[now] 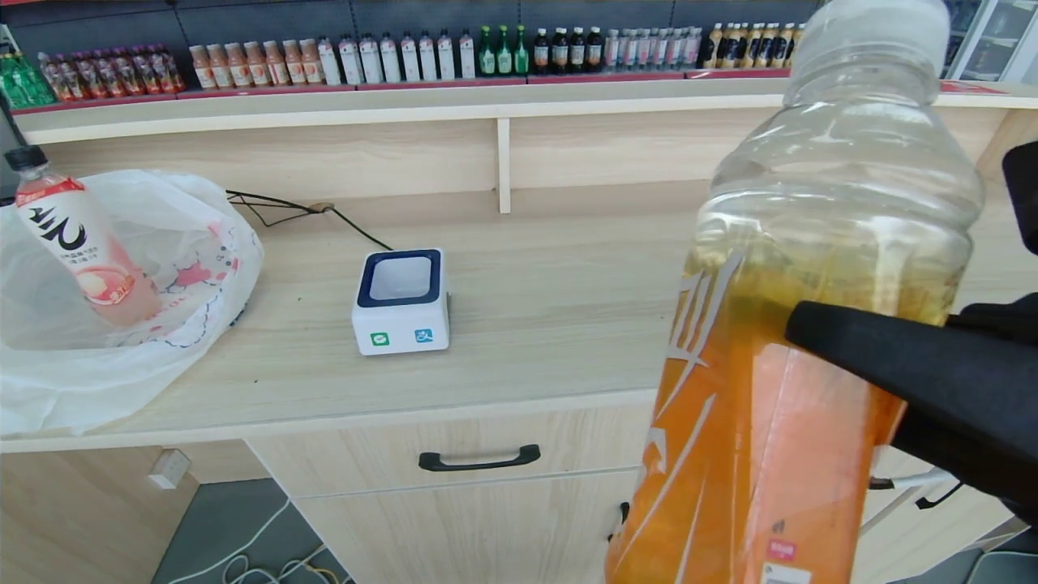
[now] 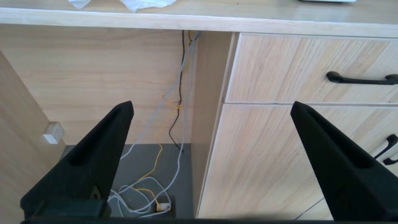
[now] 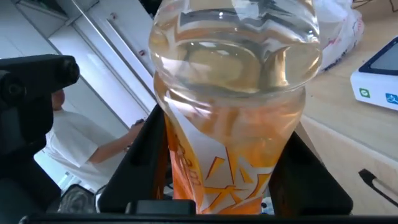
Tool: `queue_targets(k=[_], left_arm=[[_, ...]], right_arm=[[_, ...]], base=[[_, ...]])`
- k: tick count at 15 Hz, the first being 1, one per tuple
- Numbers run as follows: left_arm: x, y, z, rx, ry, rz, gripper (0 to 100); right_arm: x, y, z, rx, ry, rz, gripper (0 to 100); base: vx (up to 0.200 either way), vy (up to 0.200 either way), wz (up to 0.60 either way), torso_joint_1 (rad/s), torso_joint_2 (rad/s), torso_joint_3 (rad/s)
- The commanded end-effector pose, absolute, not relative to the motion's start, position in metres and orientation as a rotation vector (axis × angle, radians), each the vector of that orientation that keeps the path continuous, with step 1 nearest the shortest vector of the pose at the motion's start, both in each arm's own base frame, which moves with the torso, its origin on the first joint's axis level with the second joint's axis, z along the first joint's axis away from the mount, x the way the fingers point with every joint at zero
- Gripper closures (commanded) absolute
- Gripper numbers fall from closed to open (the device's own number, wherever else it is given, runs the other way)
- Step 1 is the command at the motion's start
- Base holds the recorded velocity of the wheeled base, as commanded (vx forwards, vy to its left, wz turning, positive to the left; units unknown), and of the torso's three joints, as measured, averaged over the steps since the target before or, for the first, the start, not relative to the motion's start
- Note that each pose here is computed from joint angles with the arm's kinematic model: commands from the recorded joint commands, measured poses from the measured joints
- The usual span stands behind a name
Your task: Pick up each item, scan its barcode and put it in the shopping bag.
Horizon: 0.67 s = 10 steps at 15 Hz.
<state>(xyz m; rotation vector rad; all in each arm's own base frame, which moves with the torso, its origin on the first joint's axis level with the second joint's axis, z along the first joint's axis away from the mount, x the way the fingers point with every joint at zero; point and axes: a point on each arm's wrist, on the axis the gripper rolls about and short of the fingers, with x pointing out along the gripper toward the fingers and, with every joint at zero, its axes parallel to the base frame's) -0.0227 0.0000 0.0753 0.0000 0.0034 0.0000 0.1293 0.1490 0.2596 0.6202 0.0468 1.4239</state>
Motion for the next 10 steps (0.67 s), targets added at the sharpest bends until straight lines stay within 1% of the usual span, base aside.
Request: queue_targets(k=[1,4,7,10], left_arm=[[-0.023,0.0,0.075,0.0,0.003,0.0,0],[-0.023,0.0,0.075,0.0,0.003,0.0,0],[-0.023,0.0,0.075,0.0,0.003,0.0,0],[-0.023,0.0,0.075,0.0,0.003,0.0,0]], right_arm=[[0.152,0.175,0.242,0.626,0.082,1.424,100],[0.167,0.192,0.236,0.631,0.04,1.441,100],[0.17,0.196,0.237,0.642,0.042,1.443,100],[0.181,0.207,0.244,0.656,0.016,1.447,100]], base=[[0.0,0.0,0.0,0.0,0.0,0.0],[0.0,0.0,0.0,0.0,0.0,0.0],[0.0,0.0,0.0,0.0,0.0,0.0],[0.0,0.0,0.0,0.0,0.0,0.0]])
